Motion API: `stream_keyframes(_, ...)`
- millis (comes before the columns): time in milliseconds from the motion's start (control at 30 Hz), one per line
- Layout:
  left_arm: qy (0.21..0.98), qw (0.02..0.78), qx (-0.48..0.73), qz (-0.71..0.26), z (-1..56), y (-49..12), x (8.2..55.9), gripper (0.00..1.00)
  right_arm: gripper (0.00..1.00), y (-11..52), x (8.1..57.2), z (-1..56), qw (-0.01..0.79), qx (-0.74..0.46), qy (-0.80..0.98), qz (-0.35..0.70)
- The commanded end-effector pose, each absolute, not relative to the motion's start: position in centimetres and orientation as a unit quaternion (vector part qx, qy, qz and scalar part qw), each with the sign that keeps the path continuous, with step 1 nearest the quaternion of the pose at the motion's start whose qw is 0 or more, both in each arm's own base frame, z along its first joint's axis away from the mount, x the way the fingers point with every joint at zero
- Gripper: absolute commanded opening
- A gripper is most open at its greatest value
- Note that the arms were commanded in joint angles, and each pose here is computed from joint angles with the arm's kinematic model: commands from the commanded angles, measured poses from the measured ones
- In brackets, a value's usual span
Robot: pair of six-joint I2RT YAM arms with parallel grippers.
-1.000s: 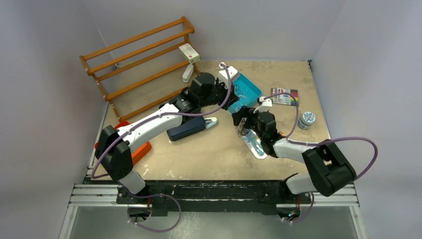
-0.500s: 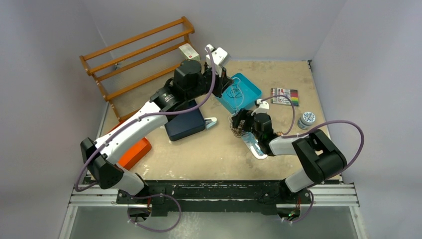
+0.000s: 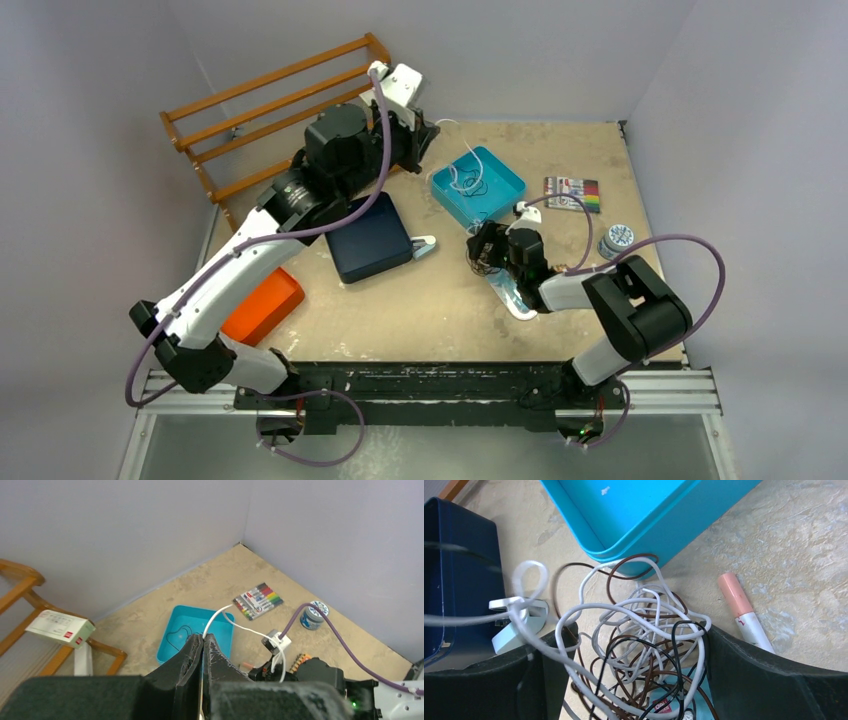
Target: Untangle the cables
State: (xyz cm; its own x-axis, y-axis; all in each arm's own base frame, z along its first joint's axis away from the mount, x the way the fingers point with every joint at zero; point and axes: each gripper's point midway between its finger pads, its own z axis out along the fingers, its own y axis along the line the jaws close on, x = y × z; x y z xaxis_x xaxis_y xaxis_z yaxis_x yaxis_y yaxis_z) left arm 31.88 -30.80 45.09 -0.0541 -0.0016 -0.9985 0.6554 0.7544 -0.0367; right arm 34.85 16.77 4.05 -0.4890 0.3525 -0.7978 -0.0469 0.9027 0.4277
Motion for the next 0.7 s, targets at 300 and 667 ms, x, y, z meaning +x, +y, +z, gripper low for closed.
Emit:
stream_keyframes(300,0.663,0.716,0.163,-0.148,51.3,-23.7,31.8,0.0,0.9,15.3,35.8,5.0,0.515,0.122,0.831,0.17)
stream_keyframes(667,0.653,0.745,0.116,-0.075,54.3,-19.0,31.3,0.0,0.78,15.2,35.6,4.4,0.51,0.133,0.833,0.169)
